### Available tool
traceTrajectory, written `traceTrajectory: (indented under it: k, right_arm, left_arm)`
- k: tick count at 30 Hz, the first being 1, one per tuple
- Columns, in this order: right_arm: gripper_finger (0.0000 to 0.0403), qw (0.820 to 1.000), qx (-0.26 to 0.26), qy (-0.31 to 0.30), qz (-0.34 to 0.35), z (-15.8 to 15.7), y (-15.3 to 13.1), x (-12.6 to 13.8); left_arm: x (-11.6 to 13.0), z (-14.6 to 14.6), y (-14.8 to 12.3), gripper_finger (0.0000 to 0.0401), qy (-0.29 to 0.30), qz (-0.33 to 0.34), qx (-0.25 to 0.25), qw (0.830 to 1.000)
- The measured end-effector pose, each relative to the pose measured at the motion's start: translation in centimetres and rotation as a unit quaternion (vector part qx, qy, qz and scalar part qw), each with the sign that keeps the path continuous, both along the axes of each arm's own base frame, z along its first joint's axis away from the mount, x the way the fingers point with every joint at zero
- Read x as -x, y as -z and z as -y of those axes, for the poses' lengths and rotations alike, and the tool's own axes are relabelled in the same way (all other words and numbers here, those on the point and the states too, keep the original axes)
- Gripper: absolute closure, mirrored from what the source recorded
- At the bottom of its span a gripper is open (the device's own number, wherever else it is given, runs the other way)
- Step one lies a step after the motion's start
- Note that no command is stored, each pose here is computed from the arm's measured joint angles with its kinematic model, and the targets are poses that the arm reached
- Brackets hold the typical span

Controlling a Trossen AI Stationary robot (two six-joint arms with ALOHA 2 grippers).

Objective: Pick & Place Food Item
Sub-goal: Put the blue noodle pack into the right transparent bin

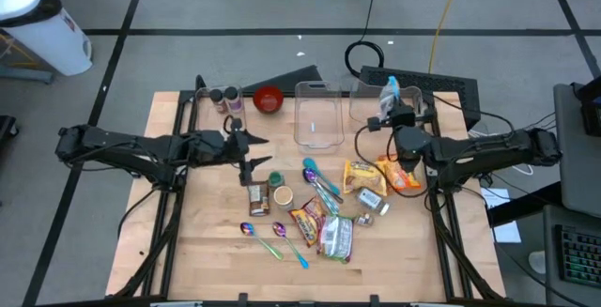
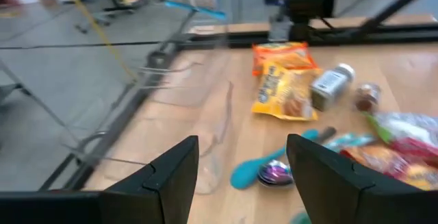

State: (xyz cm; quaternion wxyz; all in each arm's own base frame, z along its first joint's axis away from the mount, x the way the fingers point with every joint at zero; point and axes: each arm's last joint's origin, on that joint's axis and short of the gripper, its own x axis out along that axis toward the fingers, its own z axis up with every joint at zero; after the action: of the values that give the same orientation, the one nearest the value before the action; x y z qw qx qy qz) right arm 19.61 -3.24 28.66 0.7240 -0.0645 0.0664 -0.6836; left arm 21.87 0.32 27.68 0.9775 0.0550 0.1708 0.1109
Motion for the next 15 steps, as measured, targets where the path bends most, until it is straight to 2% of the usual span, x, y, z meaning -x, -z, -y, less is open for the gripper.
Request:
traceTrajectory:
  k: [3, 8, 15]
  right_arm:
    - [0.0403, 1.000, 0.000, 0.017, 0.006, 0.7, 0.3, 1.1]
    - [0.0403, 0.999, 0.001, 0.044, 0.015, 1.6, 0.1, 2.5]
    - [0.0403, 0.997, 0.001, 0.077, -0.022, 2.9, 0.0, 3.3]
  left_arm:
    - [0.1, 0.1, 0.8, 0.0171, 0.016, -0.014, -0.004, 1.000]
    - [0.3, -0.4, 2.3, 0.0171, 0.009, -0.024, -0.009, 1.000]
    - [0.5, -1.3, 3.3, 0.0171, 0.041, -0.034, 0.013, 0.999]
